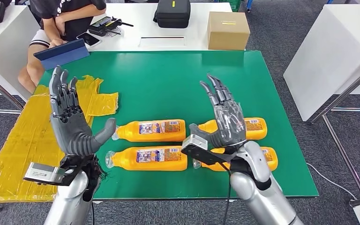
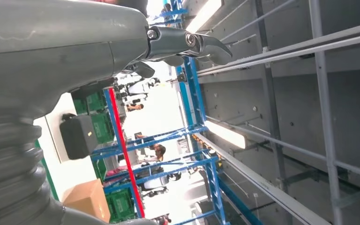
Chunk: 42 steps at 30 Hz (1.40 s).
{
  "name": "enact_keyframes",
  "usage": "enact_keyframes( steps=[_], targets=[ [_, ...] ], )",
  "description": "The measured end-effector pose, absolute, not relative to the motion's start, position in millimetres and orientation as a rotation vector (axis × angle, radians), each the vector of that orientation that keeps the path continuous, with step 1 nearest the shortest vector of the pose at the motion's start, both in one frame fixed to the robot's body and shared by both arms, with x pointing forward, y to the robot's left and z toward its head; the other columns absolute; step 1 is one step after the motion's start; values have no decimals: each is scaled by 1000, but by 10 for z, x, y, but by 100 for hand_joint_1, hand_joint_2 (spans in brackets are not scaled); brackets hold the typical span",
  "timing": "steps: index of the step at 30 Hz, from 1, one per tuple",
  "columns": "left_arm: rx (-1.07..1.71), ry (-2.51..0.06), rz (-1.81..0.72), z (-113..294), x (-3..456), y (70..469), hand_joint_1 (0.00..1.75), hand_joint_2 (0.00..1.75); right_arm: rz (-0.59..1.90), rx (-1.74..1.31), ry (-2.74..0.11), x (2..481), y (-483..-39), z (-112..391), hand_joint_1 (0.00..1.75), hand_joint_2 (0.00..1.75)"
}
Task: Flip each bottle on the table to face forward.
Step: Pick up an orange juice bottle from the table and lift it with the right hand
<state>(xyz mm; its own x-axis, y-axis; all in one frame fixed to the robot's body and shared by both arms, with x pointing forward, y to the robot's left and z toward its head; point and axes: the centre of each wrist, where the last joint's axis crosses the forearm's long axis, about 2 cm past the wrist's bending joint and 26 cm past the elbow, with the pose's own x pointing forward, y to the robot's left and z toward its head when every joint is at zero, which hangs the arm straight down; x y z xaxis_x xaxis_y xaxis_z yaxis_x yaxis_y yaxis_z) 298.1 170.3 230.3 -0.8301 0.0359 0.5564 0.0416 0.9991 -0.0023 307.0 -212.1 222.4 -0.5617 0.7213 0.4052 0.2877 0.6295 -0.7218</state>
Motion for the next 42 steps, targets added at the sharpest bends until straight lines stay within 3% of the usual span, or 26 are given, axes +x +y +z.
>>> enact_keyframes(
  steps=[7,11,16,21,32,42],
  targets=[
    [-28,-2540,5,2277,3000,1739,0,175,882,-892,-2049,3046,-2471,2107,0,175],
    [-7,-2526,62,2247,3008,1804,0,175,1034,-978,-1861,2936,-2811,1968,0,175],
    [-8,-2499,96,2170,3012,1945,0,175,1115,-1020,-1635,2482,-3478,1762,0,175],
    [-20,-2485,90,2132,3025,1973,0,175,1131,-1033,-1473,1989,-3839,1703,0,175],
    [-37,-2464,84,2082,3037,1967,0,175,1121,-1006,-1315,1526,-4238,1747,0,175],
    [-33,-2448,76,2042,3044,1965,0,175,1074,-1027,-1308,1563,-4394,1706,0,175]
  ],
)
